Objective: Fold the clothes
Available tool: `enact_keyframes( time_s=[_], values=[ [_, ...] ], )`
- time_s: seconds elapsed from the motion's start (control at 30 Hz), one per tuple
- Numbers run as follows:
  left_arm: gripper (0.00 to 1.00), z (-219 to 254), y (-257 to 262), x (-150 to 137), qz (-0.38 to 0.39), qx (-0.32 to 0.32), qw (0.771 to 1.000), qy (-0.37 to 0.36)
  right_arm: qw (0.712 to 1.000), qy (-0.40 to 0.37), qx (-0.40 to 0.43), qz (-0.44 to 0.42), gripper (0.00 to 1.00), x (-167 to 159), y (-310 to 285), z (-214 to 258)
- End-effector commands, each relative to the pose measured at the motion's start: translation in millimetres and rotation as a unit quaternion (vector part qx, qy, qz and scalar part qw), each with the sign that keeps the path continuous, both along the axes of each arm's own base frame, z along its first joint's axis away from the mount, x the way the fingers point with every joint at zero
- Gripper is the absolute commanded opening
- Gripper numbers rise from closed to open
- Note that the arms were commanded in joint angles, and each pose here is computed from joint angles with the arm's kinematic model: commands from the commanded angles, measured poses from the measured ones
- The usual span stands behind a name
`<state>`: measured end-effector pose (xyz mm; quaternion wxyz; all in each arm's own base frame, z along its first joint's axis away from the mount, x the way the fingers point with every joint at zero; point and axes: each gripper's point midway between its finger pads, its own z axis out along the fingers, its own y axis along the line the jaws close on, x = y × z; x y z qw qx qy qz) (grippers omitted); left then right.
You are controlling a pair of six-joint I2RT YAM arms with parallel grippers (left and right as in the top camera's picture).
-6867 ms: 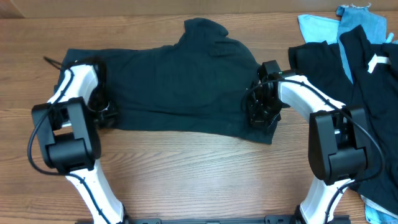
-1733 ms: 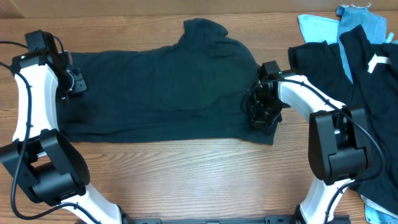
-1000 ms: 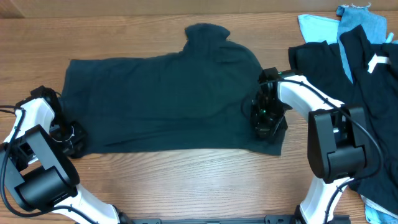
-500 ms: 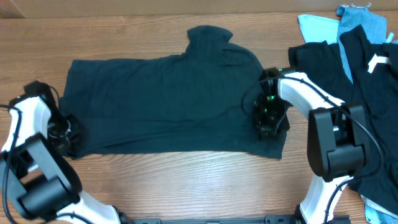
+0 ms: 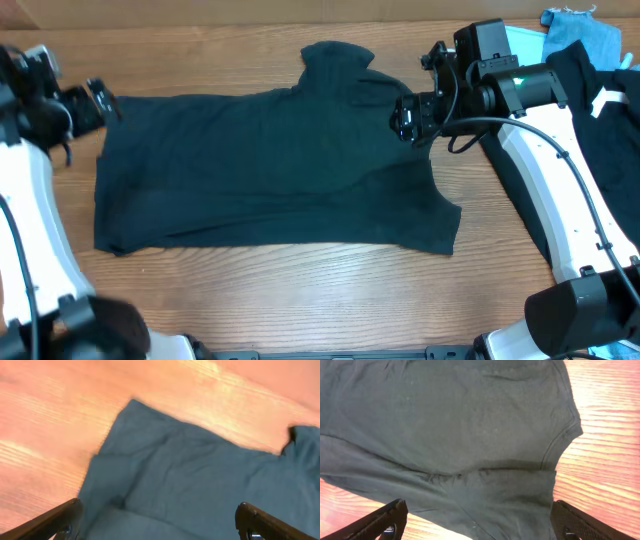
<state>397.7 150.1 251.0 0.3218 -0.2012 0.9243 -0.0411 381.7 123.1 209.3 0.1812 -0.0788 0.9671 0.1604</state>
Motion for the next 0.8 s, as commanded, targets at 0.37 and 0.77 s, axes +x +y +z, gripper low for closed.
enact_keyframes(
  time_s=[0.37, 0.77],
  values=[
    [1.0, -180.1, 54.3, 132.1, -0.024, -0.046, 0.996, 0.078, 0.999, 0.048, -0.002, -0.003, 0.85, -21.2, -3.1, -5.6],
    [0.96, -255.8, 55.1, 171.3, -0.041, -0.043, 0.997, 0.045, 0.998, 0.054, 0.001, -0.015, 0.79, -21.8, -3.2, -5.8]
  ],
)
